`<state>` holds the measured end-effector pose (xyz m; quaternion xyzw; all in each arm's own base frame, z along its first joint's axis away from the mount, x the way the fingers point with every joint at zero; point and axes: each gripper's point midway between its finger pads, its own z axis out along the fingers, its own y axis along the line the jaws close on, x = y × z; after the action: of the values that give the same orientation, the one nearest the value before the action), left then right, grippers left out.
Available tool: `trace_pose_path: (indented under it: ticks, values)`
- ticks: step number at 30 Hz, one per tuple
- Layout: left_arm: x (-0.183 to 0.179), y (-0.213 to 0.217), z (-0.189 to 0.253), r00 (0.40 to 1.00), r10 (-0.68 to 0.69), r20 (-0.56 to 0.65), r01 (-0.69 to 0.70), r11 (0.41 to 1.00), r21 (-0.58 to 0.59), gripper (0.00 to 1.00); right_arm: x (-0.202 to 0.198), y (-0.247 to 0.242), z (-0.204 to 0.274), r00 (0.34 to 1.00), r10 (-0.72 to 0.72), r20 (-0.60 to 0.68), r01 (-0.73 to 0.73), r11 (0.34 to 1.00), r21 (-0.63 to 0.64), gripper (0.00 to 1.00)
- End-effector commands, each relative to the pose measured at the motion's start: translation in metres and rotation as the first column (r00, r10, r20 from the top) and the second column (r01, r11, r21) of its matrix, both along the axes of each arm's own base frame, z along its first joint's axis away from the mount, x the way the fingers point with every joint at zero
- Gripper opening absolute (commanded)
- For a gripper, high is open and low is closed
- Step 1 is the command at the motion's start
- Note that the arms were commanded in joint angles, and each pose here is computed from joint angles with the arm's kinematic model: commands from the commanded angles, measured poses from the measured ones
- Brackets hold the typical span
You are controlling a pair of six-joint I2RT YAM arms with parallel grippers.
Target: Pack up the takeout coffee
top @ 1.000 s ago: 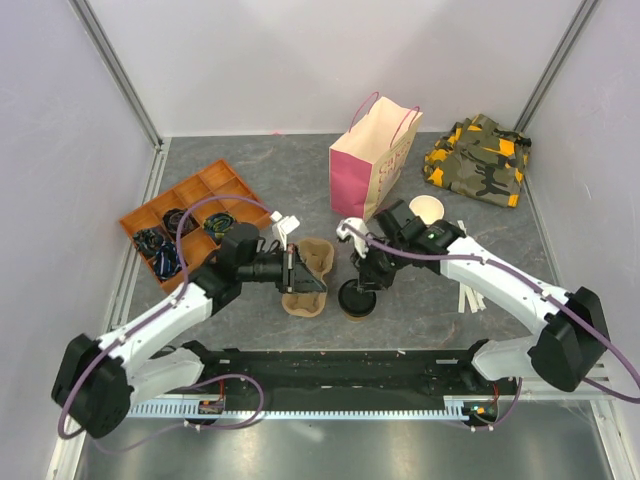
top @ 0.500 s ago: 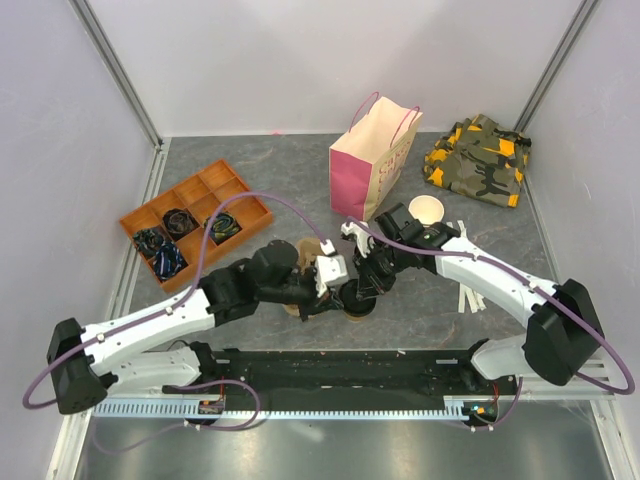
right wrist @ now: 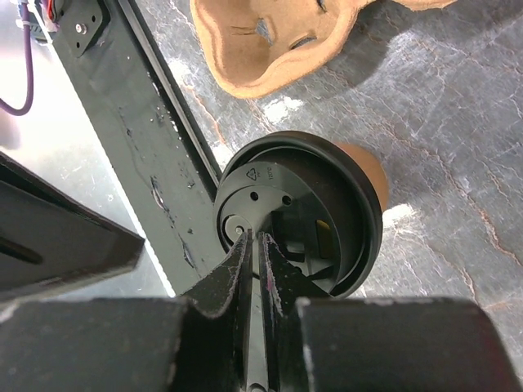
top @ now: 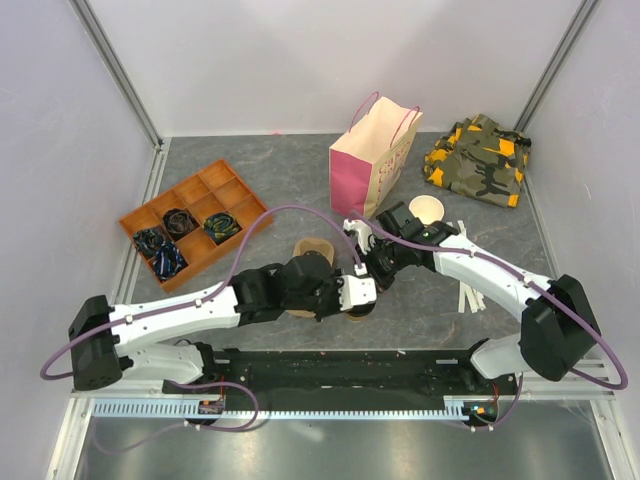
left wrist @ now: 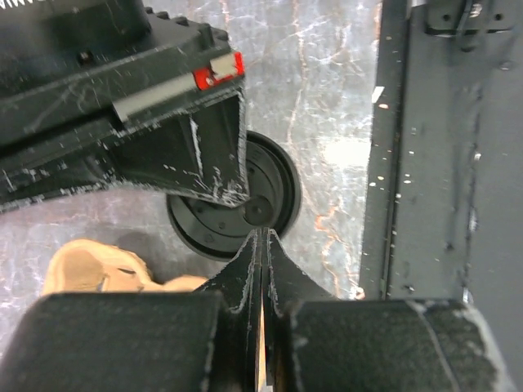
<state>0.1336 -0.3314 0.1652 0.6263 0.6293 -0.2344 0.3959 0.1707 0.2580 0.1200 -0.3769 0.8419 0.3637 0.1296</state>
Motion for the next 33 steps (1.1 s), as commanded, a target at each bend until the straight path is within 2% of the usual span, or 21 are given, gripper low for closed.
trace_pose_path:
  ticks: [1,8,13,18,23,29,31,33]
  values:
    - [0.013,-0.013,0.015,0.996,-0.008,0.09,0.01,1.0,-0.022,0.02,0.001,-0.006,-0.016,1.0,-0.015,-0.021,0.014,0.999,-0.038,0.14]
    - [0.011,-0.013,-0.015,0.997,-0.025,0.076,0.024,1.0,0.014,0.02,0.002,-0.006,-0.019,0.999,-0.018,-0.037,0.016,0.999,-0.036,0.14]
    - [0.012,-0.011,-0.05,0.999,-0.017,0.047,0.013,0.996,0.084,0.02,0.001,-0.007,-0.02,0.999,-0.017,-0.041,0.015,0.999,-0.04,0.14]
    - [0.007,-0.003,-0.067,0.999,-0.031,0.023,0.027,0.988,0.15,0.02,0.001,-0.008,-0.022,0.999,-0.015,-0.045,0.013,0.999,-0.041,0.14]
    - [0.0,-0.001,-0.047,0.999,-0.048,0.016,0.046,0.994,0.097,0.02,0.0,-0.007,-0.021,0.999,-0.01,-0.049,0.008,0.999,-0.035,0.15]
    - [-0.007,-0.01,0.013,0.999,-0.042,0.001,0.042,0.998,-0.042,0.02,-0.001,-0.003,-0.005,1.0,0.013,-0.027,-0.012,1.0,0.014,0.17]
    - [-0.014,-0.009,0.026,0.998,-0.041,-0.039,0.037,0.995,-0.087,0.05,0.0,-0.001,0.001,1.0,0.019,-0.014,-0.019,1.0,0.025,0.19]
    - [-0.021,-0.002,0.044,0.997,-0.039,-0.063,0.03,0.989,-0.148,0.15,0.001,0.001,0.012,1.0,0.03,-0.002,-0.03,0.999,0.043,0.24]
